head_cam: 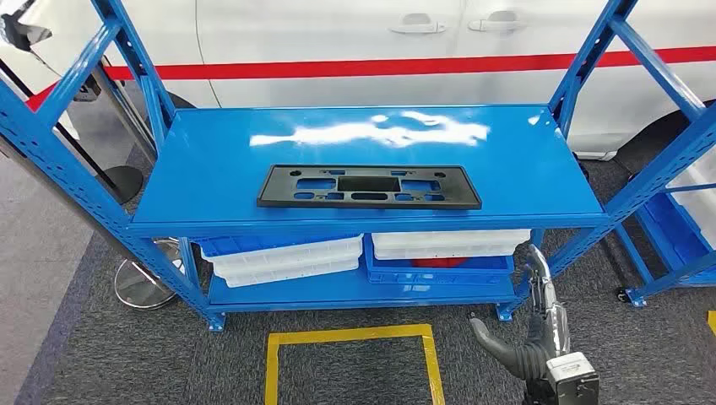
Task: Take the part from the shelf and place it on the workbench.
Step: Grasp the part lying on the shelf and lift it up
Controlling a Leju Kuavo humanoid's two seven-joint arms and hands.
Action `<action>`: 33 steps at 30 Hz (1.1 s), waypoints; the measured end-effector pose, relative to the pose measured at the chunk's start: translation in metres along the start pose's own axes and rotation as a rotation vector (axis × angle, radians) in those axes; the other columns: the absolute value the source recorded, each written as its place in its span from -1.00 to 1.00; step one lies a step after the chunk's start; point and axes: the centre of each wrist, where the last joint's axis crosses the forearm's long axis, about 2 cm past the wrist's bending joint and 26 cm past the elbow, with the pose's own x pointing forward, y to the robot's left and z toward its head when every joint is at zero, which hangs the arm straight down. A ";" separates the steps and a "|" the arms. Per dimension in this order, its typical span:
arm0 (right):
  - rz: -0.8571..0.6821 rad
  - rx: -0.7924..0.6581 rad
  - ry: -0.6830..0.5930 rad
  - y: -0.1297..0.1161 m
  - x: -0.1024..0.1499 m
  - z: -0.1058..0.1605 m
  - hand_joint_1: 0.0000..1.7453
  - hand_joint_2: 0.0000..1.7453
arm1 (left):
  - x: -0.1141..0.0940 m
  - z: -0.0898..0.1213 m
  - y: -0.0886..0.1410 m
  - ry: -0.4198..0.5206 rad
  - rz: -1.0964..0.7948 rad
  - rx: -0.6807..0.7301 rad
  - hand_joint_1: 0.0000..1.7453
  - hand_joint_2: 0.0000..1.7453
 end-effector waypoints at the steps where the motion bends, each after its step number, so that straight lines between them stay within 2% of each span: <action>1: 0.009 0.003 -0.015 0.000 0.002 0.000 -1.00 1.00 | 0.000 0.000 0.000 0.001 -0.001 0.000 -1.00 -1.00; 8: 0.078 0.064 -0.243 0.004 0.041 -0.013 -1.00 1.00 | -0.002 0.003 -0.008 0.008 -0.006 -0.017 -1.00 -1.00; 11: 0.075 0.134 -0.296 0.008 0.051 -0.015 -1.00 1.00 | -0.001 0.003 -0.009 0.005 -0.012 -0.023 -1.00 -1.00; 17: 0.174 0.211 -0.350 0.020 0.056 -0.018 -1.00 1.00 | 0.000 0.003 -0.011 -0.002 -0.026 -0.033 -1.00 -1.00; 33: 0.607 0.216 -0.473 0.055 0.054 -0.029 -1.00 1.00 | 0.000 0.004 -0.016 -0.004 -0.066 -0.059 -1.00 -1.00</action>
